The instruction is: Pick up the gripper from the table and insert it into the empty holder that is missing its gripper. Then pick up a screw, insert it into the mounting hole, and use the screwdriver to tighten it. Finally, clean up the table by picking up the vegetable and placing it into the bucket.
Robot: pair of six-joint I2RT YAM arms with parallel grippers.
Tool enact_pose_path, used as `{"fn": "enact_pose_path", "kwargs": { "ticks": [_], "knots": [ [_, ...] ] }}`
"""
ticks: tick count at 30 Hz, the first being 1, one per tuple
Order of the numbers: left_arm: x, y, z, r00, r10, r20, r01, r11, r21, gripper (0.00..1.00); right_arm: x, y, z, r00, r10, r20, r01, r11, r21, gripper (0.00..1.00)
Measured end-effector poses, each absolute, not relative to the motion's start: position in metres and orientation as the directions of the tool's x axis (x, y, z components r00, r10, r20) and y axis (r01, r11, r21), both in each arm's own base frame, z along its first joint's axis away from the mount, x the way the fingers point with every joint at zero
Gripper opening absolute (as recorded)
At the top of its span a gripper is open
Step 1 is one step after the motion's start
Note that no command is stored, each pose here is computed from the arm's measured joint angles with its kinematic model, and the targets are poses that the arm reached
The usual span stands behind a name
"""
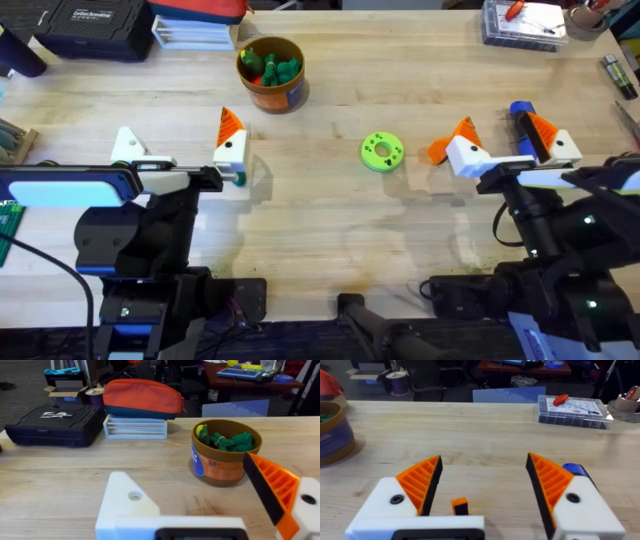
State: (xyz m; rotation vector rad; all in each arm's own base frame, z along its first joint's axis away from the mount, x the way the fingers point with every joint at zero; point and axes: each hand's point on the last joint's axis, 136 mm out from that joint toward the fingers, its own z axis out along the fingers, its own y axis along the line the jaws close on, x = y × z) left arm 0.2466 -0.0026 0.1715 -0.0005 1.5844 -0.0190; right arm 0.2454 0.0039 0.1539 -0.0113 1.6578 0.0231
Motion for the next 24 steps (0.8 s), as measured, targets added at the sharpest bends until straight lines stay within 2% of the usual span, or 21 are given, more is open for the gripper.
{"fn": "enact_pose_path", "kwargs": {
  "ticks": [13,15,20,24],
  "knots": [
    [0.246,-0.002,0.172,-0.012,-0.025,-1.000,0.010,1.000,-0.025,0.986,0.245,0.001,0.153,-0.092,0.007,-0.996,-0.005,1.000,0.007,0.994],
    [0.245,-0.002,0.172,-0.039,-0.044,-0.998,0.004,0.999,-0.044,0.986,0.243,0.000,0.153,-0.115,0.007,-0.993,0.002,1.000,0.007,0.994],
    [0.225,0.002,0.193,-0.184,-0.096,-0.978,-0.034,0.995,-0.091,0.986,0.229,0.000,0.166,-0.248,0.007,-0.969,0.004,1.000,0.007,0.993],
    [0.201,0.004,0.202,-0.404,-0.163,-0.900,-0.089,0.986,-0.139,0.986,0.212,0.000,0.201,-0.337,0.010,-0.941,0.005,1.000,0.009,0.994]
  ]
}}
